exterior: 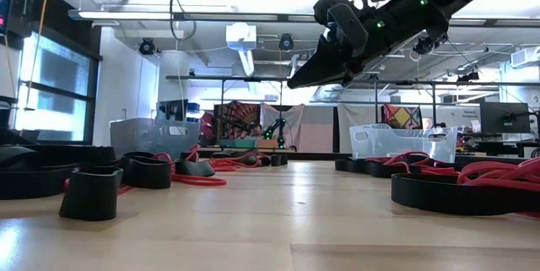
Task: Sort rubber bands into baskets
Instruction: Put the blue rubber band into the black bin
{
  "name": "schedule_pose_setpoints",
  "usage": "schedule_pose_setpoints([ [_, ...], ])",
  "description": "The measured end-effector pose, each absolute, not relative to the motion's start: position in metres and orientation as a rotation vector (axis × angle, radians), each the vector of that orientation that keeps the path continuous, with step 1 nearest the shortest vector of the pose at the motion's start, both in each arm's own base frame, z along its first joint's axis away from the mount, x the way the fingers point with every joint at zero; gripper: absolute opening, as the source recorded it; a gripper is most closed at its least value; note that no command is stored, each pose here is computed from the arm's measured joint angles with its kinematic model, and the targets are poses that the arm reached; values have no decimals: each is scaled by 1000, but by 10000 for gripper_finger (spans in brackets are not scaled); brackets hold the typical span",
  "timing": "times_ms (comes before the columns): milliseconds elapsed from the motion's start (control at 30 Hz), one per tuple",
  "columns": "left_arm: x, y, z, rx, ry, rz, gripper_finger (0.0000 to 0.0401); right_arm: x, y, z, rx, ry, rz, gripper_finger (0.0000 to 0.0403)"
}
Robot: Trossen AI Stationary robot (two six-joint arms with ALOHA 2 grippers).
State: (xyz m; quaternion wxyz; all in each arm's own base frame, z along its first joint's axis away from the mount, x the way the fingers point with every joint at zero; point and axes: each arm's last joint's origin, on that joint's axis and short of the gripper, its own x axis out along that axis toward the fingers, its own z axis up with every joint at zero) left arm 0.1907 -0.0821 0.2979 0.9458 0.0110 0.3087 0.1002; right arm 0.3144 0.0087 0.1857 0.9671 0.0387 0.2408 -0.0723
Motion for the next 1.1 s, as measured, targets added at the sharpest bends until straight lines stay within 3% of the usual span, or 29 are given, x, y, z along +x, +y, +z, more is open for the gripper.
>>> schedule_pose_setpoints([
  [567,163,34,304,9,797,706,0,314,9,186,78,487,-146,0],
  [1100,159,121,275,-114,1072,849,0,314,9,185,78,492,-146,0],
])
